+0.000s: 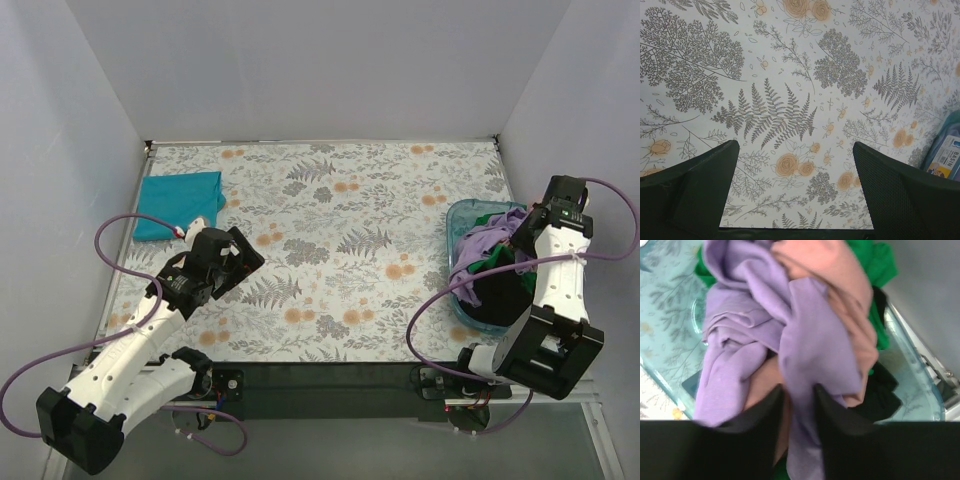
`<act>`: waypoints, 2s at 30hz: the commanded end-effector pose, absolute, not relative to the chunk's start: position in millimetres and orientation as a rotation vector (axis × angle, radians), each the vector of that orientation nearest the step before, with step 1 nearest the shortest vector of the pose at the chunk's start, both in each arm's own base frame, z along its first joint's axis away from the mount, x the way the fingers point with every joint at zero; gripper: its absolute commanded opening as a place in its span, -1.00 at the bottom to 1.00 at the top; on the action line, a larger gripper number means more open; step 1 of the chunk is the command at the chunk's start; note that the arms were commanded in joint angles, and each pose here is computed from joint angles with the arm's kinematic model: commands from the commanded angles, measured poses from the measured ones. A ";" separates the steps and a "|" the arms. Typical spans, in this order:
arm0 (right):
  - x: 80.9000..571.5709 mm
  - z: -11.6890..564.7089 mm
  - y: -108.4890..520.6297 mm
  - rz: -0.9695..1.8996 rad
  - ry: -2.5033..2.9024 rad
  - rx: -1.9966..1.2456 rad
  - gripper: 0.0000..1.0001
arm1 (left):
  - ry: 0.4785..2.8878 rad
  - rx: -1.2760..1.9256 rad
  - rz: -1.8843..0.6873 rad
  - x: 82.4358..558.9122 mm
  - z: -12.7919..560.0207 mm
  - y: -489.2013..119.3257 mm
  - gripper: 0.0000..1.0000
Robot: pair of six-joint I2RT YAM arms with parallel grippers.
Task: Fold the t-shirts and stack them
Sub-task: Grab the tshirt from the pile, then move the tshirt to the center of the board
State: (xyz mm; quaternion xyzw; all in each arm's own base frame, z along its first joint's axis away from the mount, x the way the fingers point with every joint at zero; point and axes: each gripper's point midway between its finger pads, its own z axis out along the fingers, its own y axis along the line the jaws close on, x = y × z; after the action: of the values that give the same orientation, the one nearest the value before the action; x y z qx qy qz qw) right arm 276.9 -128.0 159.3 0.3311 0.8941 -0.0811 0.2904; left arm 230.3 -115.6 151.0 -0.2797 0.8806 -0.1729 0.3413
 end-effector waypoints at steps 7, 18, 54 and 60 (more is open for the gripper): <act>316.8 241.9 -120.7 -0.044 2.134 0.775 -0.97 | 2.277 -0.716 -0.460 229.7 158.2 -115.6 0.96; 348.2 500.8 -13.8 0.454 1.608 0.111 -0.97 | 2.235 -0.744 -0.446 234.7 167.6 -111.2 0.96; 318.7 595.0 399.5 1.019 1.287 -0.339 -0.97 | 2.000 -0.997 -0.477 213.3 226.3 -73.1 0.97; 339.5 581.5 359.4 0.883 1.325 -0.119 -0.97 | 1.974 -1.007 -0.459 204.5 239.2 -62.9 0.96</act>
State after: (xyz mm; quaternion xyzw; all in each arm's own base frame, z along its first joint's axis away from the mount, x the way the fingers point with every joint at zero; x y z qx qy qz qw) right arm 334.3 430.5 505.7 -0.1714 0.6529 0.4189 0.6073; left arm 211.5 -75.6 238.9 -0.3903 0.7919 -0.2081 0.4211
